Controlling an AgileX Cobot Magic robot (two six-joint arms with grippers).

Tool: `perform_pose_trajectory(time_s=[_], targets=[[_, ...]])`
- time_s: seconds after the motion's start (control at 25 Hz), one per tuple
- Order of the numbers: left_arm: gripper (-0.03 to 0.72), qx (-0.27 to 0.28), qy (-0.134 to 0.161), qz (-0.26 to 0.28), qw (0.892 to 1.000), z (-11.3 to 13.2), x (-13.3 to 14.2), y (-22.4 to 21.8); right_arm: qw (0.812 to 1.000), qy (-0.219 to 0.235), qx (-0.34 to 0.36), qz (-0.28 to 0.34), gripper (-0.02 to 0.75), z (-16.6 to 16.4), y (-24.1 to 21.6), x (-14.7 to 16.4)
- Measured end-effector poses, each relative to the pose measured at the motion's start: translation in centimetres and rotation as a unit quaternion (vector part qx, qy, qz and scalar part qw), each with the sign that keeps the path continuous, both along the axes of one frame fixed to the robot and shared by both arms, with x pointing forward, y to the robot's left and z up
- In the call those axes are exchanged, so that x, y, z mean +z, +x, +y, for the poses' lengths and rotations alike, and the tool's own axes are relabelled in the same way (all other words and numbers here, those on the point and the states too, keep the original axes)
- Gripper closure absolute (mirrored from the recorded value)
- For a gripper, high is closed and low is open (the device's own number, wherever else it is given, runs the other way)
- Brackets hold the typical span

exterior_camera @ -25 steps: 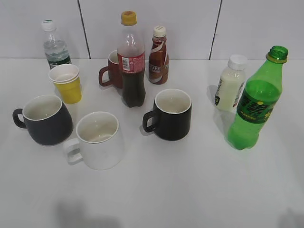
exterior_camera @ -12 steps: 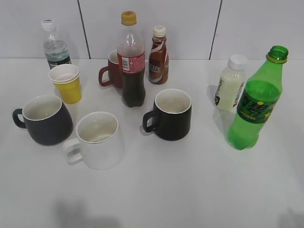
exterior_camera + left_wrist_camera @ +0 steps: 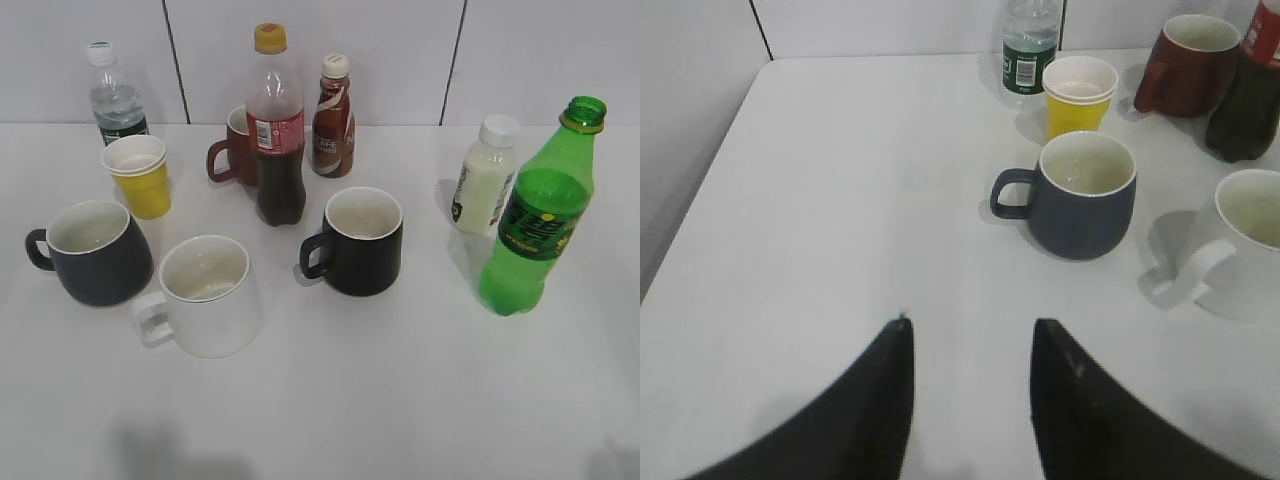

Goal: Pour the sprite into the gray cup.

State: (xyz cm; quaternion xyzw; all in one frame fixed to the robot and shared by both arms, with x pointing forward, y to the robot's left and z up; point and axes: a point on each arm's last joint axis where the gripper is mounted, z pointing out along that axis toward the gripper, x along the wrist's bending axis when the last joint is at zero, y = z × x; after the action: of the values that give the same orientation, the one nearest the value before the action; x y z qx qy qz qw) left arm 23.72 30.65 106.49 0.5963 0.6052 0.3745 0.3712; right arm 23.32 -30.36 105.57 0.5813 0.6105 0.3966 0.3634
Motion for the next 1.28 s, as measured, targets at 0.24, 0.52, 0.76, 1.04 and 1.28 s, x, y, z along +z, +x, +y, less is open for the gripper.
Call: perform_pose_trajectory(time_s=[0.24, 0.52, 0.76, 1.04, 1.28], targets=[[0.406, -0.007, 0.037, -0.16, 0.986, -0.2, 3.7, 5.4, 1.0, 0.0, 0.0, 0.0, 0.248, 0.0, 0.0, 0.0], [0.407, -0.066, 0.039, -0.132, 0.988, -1.7, -4.3, 15.6, 1.0, 0.0, 0.0, 0.0, 0.248, 0.0, 0.0, 0.0], [0.408, -0.074, -0.002, -0.084, 0.994, -2.2, -11.3, 19.9, 1.0, 0.001, 0.0, -0.001, 0.248, 0.0, 0.0, 0.0], [0.408, -0.078, -0.003, -0.033, 0.996, -2.4, -17.0, 21.7, 1.0, 0.0, 0.0, -0.001, 0.248, 0.0, 0.0, 0.0], [0.414, -0.051, -0.001, -0.017, 0.999, -0.9, -19.4, 22.7, 1.0, 0.001, 0.0, -0.001, 0.248, 0.0, 0.0, 0.0]])
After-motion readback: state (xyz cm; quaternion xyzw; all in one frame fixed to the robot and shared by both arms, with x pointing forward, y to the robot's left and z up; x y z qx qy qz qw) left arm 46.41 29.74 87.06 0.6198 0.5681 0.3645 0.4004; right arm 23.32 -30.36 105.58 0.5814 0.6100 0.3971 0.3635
